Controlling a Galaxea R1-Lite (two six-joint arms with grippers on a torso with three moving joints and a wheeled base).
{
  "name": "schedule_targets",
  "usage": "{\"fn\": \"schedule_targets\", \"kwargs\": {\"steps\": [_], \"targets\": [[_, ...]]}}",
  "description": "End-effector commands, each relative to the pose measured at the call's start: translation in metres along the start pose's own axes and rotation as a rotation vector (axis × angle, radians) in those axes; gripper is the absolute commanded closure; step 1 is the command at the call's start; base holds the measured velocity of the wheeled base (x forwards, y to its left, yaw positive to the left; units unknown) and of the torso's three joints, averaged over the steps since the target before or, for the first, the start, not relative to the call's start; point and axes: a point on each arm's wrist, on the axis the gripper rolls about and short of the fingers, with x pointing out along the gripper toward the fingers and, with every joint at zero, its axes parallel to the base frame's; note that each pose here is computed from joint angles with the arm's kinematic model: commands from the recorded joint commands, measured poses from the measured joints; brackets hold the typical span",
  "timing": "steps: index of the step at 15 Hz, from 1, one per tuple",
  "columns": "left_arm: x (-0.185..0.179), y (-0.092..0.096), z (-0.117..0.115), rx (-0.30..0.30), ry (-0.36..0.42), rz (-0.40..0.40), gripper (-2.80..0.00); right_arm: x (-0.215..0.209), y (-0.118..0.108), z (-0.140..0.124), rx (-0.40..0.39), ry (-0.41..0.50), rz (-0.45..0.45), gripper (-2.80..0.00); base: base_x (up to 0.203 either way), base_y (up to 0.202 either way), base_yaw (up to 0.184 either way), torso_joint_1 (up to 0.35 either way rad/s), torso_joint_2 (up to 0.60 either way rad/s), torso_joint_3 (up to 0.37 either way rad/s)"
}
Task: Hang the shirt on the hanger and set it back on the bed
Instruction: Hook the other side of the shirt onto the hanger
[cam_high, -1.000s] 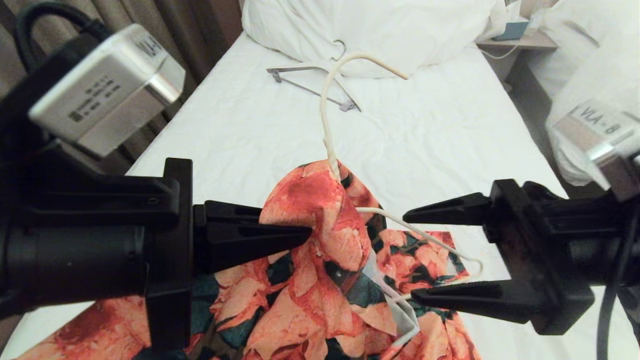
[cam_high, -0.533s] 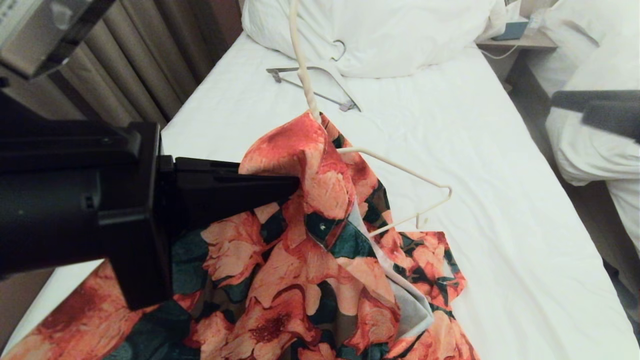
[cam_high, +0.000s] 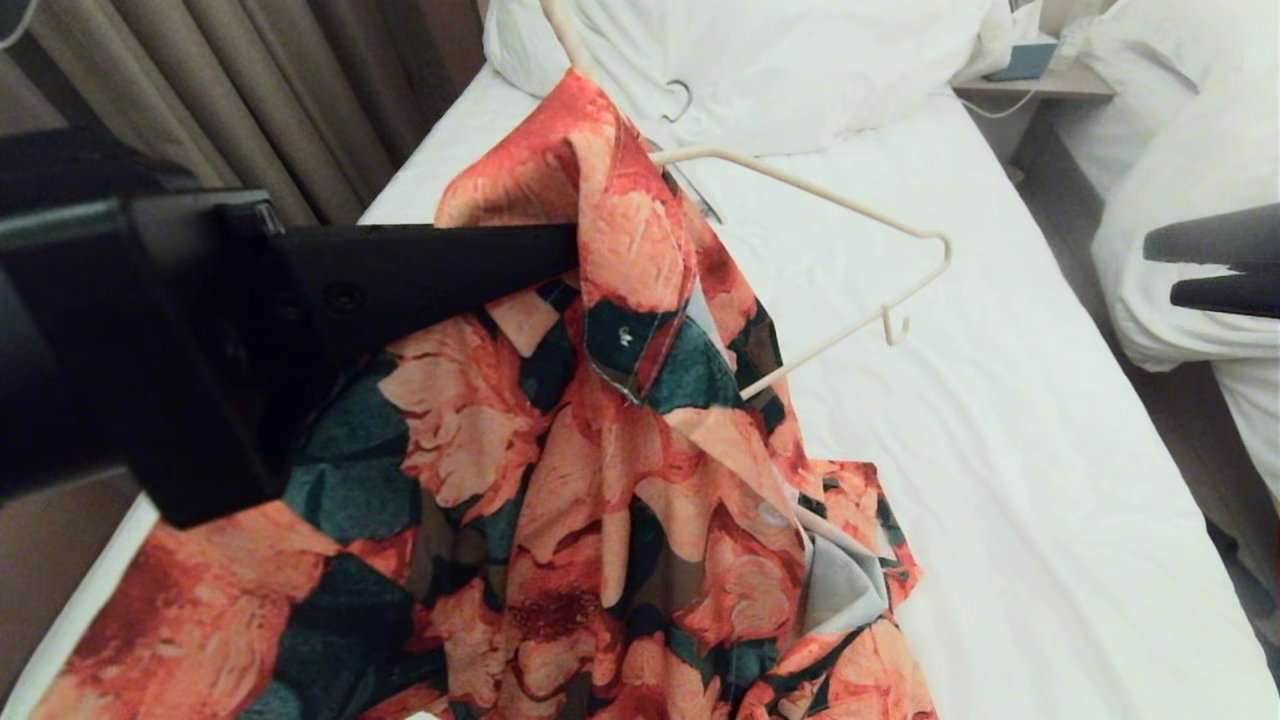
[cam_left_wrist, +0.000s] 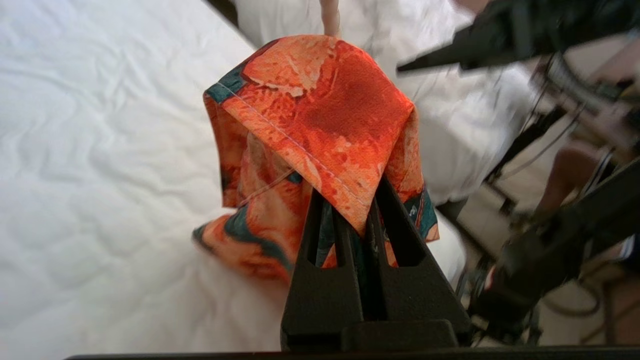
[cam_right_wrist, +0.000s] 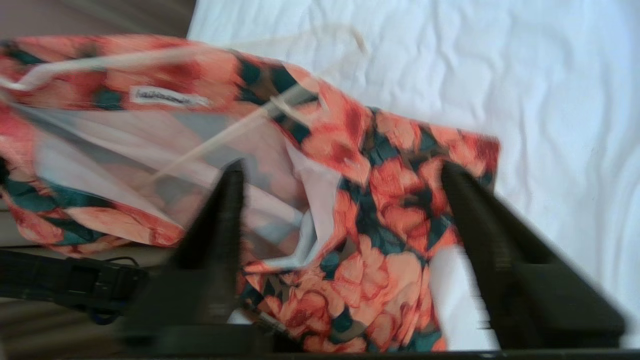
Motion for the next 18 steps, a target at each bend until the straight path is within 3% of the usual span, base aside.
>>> {"fn": "schedule_targets", "kwargs": {"steps": [1,4,7,10,16,17,18], "targets": [[-0.003,0.0,-0.002,-0.017,-0.09,-0.013,0.0,0.009,-0.002,0.0,0.014,0.029,-0.006,0.0,0.0,0.0,0.0,0.0,0.0,0.0],[-0.012,-0.001,0.0,-0.049,-0.189,-0.027,0.0,0.031,-0.011,-0.003,0.052,0.114,-0.068,0.0,0.0,0.0,0.0,0.0,0.0,0.0],[-0.015,-0.001,-0.001,-0.09,-0.192,-0.029,0.0,0.059,-0.015,-0.011,0.108,0.211,-0.096,0.0,0.0,0.0,0.0,0.0,0.0,0.0],[-0.015,-0.001,0.002,-0.089,-0.222,-0.034,0.0,0.091,-0.009,-0.027,0.157,0.332,-0.086,0.0,0.0,0.0,0.0,0.0,0.0,0.0],[-0.006,-0.001,-0.002,-0.092,-0.204,-0.04,0.0,0.151,0.013,-0.055,0.108,0.454,-0.043,0.0,0.0,0.0,0.0,0.0,0.0,0.0],[-0.006,0.0,-0.002,-0.092,-0.204,-0.038,0.0,0.161,0.019,-0.061,0.086,0.451,-0.054,-2.8,0.0,0.0,0.0,0.0,0.0,0.0],[-0.005,0.0,-0.003,-0.092,-0.202,-0.038,0.0,0.17,0.022,-0.065,0.074,0.444,-0.044,-2.8,0.0,0.0,0.0,0.0,0.0,0.0]]}}
